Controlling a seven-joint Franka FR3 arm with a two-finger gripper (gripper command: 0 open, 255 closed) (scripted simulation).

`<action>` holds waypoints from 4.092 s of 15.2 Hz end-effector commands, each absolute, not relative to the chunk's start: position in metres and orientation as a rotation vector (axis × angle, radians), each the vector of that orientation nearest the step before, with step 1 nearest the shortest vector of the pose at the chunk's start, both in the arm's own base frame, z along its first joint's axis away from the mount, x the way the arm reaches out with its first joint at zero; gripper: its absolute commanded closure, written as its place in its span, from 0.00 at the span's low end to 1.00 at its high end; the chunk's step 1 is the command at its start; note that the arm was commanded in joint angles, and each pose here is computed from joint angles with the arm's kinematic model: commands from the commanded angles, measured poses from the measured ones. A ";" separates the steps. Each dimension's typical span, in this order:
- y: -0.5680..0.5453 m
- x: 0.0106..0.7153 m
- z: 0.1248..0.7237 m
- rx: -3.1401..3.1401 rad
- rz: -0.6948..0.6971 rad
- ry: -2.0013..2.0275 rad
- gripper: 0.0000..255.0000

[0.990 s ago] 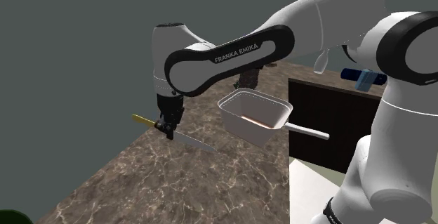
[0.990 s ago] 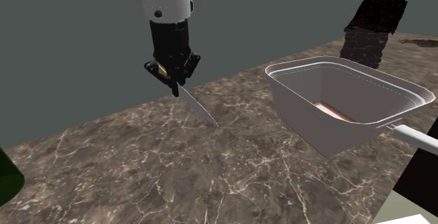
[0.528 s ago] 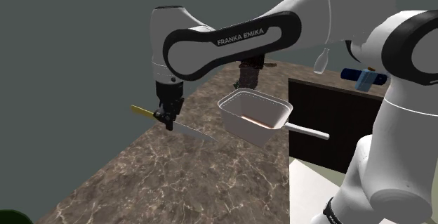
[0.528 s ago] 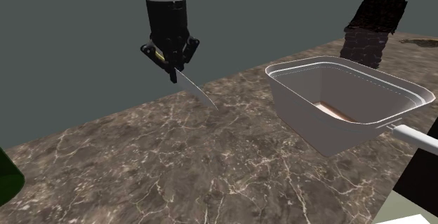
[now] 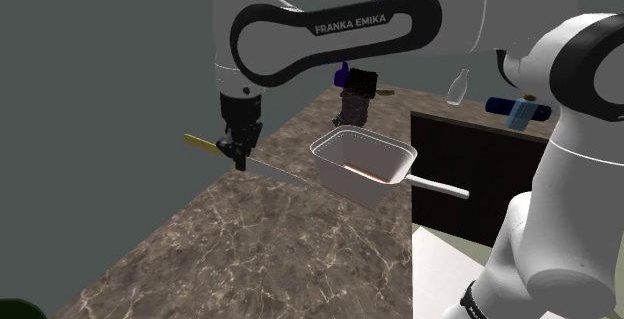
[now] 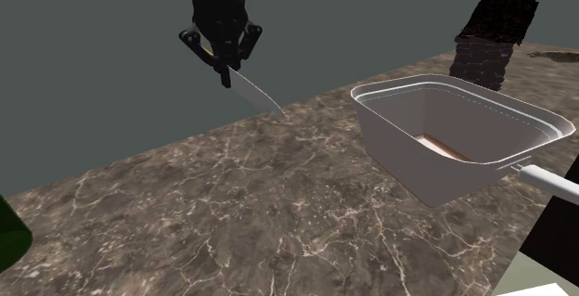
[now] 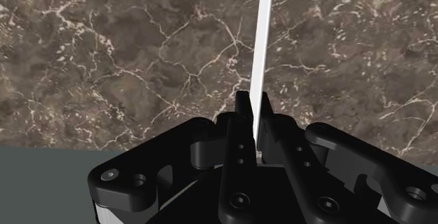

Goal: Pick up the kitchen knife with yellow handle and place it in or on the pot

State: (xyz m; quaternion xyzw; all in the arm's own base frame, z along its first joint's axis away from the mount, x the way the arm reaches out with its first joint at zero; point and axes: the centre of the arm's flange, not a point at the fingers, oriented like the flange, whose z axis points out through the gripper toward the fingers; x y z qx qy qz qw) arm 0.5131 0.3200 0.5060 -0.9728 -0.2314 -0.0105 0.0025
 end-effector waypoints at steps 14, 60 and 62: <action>0.233 0.481 0.547 -3.052 -0.032 -0.726 1.00; -0.080 0.367 0.477 -3.052 -0.032 -0.726 1.00; -0.080 0.367 0.477 -3.052 -0.032 -0.726 0.00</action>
